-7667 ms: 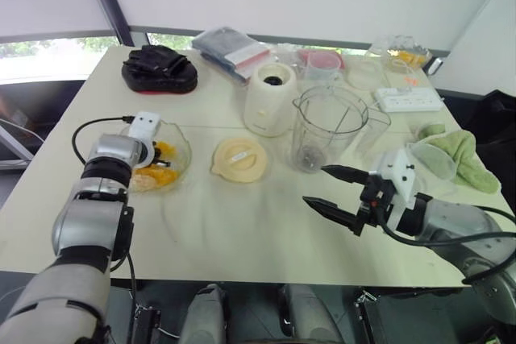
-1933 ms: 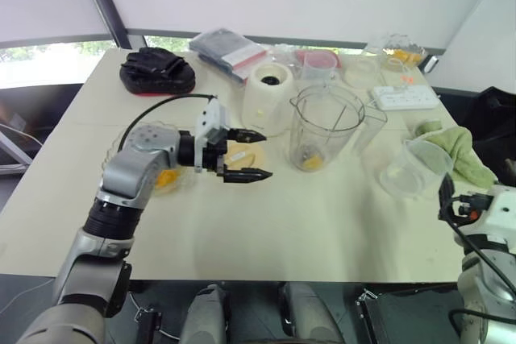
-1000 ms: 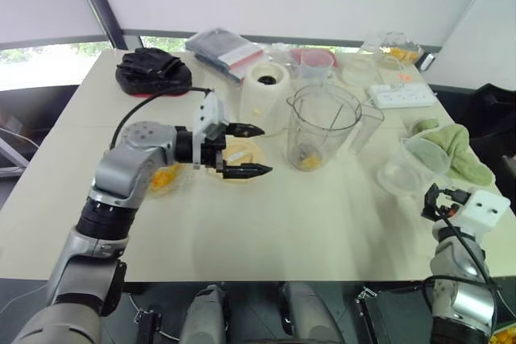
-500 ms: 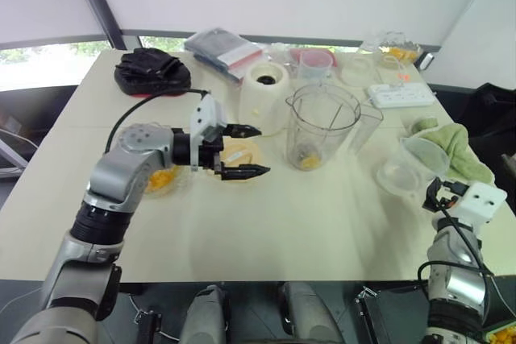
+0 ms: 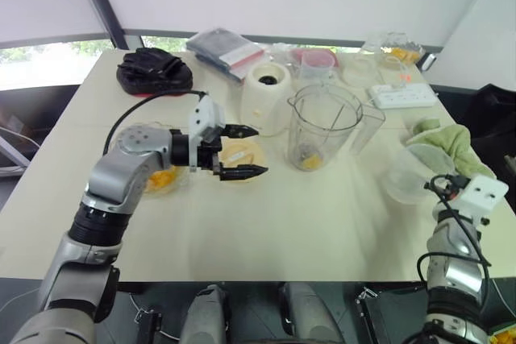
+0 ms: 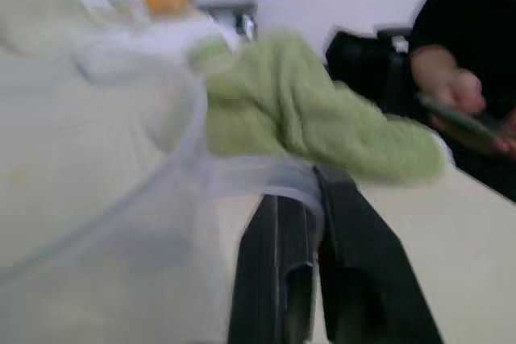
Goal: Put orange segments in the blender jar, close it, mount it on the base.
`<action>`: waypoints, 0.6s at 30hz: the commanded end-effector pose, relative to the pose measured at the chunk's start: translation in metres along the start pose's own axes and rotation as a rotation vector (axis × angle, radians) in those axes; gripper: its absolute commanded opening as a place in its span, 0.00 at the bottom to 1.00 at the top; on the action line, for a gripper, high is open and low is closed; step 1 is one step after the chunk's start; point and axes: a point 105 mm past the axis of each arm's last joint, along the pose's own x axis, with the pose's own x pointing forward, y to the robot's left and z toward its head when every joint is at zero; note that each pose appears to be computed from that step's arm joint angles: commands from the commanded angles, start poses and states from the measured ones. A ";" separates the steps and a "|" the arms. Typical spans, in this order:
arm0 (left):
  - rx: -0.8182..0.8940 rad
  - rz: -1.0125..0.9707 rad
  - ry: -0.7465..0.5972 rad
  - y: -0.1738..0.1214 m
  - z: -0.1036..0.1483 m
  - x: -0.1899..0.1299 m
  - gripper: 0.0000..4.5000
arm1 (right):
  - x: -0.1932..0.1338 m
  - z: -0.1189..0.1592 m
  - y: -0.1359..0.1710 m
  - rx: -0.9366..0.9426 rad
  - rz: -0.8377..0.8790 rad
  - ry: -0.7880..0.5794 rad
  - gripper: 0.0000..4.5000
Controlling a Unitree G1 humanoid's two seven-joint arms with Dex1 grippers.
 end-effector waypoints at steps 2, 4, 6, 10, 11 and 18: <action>0.058 0.017 -0.018 0.002 0.011 -0.005 1.00 | -0.002 0.004 -0.017 -0.005 -0.058 -0.014 0.01; 0.058 0.017 -0.018 0.003 0.011 -0.005 1.00 | -0.003 0.008 -0.019 0.004 -0.064 -0.028 0.01; 0.059 0.017 -0.018 0.003 0.011 -0.005 1.00 | -0.004 0.014 -0.021 0.013 -0.069 -0.049 0.01; 0.059 0.017 -0.017 0.004 0.010 -0.004 1.00 | -0.005 0.041 -0.021 0.043 -0.077 -0.118 0.01; 0.059 0.017 -0.017 0.005 0.010 -0.004 1.00 | -0.004 0.048 -0.021 0.050 -0.075 -0.135 0.01; 0.067 0.012 -0.018 0.009 0.008 -0.001 1.00 | 0.004 0.114 -0.014 0.089 -0.044 -0.274 0.01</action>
